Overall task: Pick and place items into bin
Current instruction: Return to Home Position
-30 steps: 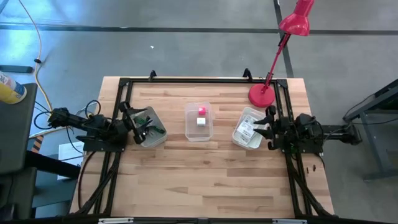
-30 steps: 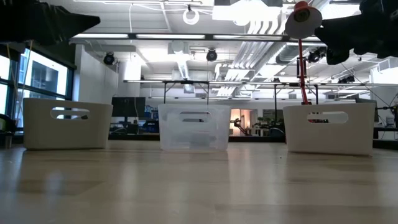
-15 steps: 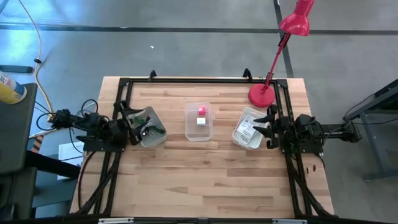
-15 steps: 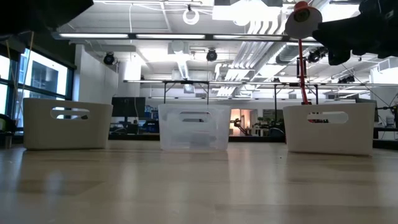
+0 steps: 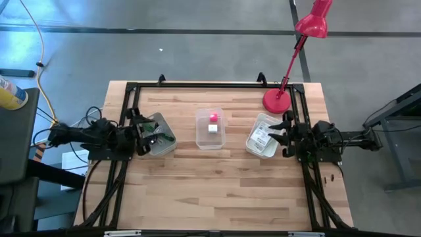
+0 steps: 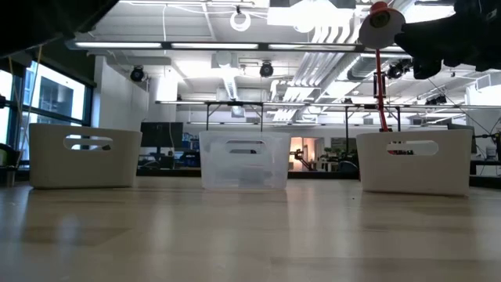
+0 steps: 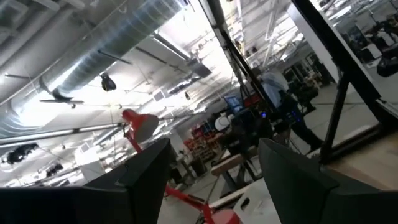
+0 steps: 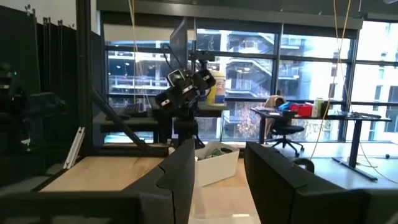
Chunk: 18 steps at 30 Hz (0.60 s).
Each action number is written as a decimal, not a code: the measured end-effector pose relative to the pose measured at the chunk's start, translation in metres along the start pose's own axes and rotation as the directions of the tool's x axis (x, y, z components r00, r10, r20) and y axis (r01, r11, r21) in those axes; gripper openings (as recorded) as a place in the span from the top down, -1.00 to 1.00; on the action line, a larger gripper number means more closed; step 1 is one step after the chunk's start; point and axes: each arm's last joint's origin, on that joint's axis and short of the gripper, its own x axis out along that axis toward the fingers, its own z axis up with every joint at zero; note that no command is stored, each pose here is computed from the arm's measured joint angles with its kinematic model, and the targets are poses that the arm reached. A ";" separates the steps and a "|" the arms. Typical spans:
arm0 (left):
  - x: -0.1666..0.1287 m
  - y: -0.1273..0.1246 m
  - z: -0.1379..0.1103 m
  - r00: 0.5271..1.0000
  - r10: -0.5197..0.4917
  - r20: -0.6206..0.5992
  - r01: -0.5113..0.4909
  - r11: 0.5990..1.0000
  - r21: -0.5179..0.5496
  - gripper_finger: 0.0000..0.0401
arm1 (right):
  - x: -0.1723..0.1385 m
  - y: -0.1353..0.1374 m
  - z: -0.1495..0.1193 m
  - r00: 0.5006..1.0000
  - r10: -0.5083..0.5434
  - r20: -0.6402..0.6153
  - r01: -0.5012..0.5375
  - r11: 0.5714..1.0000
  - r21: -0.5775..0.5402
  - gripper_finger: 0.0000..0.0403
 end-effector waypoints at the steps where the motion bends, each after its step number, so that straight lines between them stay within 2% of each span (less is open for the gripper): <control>1: 0.000 0.001 -0.001 1.000 0.000 -0.003 0.000 1.000 -0.001 -0.16 | 0.000 0.000 0.000 1.000 0.000 -0.004 0.000 1.000 0.000 0.36; 4: 0.000 -0.001 -0.006 0.998 -0.035 -0.042 0.036 0.999 0.012 -0.16 | 0.000 0.000 -0.003 1.000 0.001 -0.029 -0.001 1.000 0.003 0.36; 9: -0.003 -0.010 -0.022 0.969 -0.097 -0.229 0.101 0.995 0.007 -0.16 | -0.001 -0.001 -0.011 0.992 -0.056 -0.115 0.059 0.998 0.025 0.36; 18: -0.006 -0.014 -0.031 0.932 -0.111 -0.345 0.122 0.992 0.011 -0.16 | -0.002 -0.002 -0.017 0.980 -0.080 -0.181 0.095 0.993 0.074 0.36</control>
